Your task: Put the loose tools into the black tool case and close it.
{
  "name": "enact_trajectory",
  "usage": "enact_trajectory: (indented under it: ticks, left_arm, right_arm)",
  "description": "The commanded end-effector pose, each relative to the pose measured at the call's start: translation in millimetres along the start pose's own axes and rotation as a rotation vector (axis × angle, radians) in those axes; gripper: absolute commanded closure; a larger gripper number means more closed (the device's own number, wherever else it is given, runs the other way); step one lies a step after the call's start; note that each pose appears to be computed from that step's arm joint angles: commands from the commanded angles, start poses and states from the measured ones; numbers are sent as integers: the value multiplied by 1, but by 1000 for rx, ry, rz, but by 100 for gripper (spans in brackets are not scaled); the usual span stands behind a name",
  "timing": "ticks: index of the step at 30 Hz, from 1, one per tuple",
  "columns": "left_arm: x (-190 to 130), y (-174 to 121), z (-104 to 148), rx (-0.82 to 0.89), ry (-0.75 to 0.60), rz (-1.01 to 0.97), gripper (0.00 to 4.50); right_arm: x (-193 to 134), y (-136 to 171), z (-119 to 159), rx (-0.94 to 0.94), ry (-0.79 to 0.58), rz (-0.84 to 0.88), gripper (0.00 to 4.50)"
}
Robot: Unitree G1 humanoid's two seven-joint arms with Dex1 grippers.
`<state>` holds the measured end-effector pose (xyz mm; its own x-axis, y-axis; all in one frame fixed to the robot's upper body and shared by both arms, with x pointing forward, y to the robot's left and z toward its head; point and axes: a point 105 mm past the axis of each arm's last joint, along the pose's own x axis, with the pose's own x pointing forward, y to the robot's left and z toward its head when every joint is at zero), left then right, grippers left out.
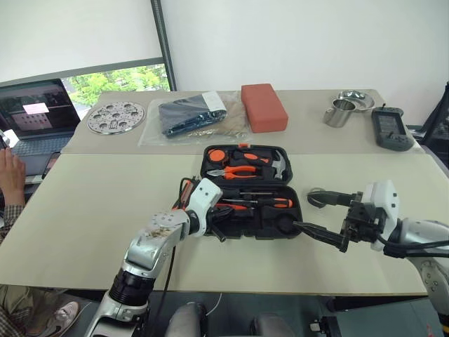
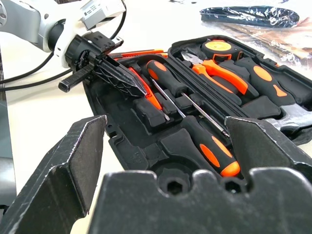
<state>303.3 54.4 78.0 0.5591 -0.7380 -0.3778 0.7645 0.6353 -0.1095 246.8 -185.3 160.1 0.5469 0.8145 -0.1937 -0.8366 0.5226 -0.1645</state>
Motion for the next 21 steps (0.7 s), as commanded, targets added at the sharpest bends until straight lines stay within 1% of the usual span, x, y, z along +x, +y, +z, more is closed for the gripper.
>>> enact_trajectory:
  ticks: [1,2,6,8,10,12,14,15,17,18,20,21]
  left_arm:
    - [2,1,-20,-57,62,21,447]
    - [2,3,-15,-49,41,27,447]
    - [-6,10,20,65,-145,53,447]
    - [-13,12,38,92,-242,69,447]
    - [-24,17,55,157,-332,121,447]
    - [-36,26,69,226,-390,208,447]
    - [-50,44,76,227,-421,342,447]
    - [-54,49,77,219,-425,382,447]
    - [-61,61,66,164,-366,447,447]
    - [-66,66,58,145,-329,479,423]
    - [-75,72,34,128,-197,530,377]
    - [-78,72,27,120,-161,541,337]
  right_arm:
    - [-2,1,16,-60,-40,-5,0]
    - [-2,1,16,-60,-40,-5,0]
    - [-2,0,15,-59,-41,-1,0]
    - [0,0,15,-57,-45,7,0]
    - [2,0,17,-56,-51,18,0]
    - [3,0,19,-53,-63,28,0]
    - [6,-1,22,-50,-76,37,0]
    - [6,-1,23,-49,-80,40,0]
    - [8,-1,24,-51,-84,49,0]
    - [9,-1,24,-52,-85,58,0]
    - [13,-1,27,-54,-91,75,0]
    - [14,0,27,-55,-93,82,0]
